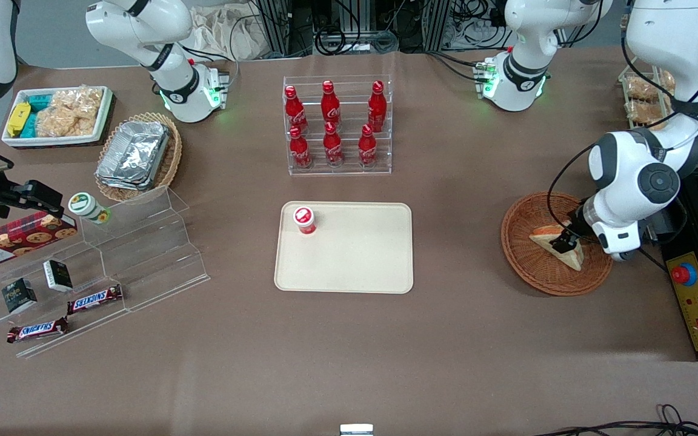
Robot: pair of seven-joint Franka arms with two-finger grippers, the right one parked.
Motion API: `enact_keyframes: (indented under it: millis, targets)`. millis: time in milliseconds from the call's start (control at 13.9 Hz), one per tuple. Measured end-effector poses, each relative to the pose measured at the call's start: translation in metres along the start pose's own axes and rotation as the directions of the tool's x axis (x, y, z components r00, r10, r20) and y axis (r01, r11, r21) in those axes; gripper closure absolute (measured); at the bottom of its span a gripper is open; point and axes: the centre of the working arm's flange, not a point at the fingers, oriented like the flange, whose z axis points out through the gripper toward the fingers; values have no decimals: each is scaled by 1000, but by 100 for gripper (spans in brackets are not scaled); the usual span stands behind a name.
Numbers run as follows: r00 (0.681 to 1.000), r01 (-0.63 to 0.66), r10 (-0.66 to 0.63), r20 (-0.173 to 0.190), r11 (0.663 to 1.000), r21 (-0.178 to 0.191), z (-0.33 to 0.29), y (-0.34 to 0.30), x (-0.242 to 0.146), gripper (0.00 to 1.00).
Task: Place sandwich from basket to tray
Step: 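Close the left gripper on the wrapped sandwich and lift it, then carry the sandwich with the left gripper over the cream tray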
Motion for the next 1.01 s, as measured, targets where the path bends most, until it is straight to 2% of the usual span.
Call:
enact_keyframes:
  millis: [216,361,649,794,1010]
  targets:
    - [999,38,-38,-8,999,-13,-3,3,3,44]
    - [999,41,-42,-17,999,-23,-14,9,8,60]
    - [1000,8,-9,17,998,60,-79,31,25,71]
    - [998,-53,52,23,996,68,-128,53,18,81]
    - [975,-221,219,33,974,54,-204,100,-33,81]
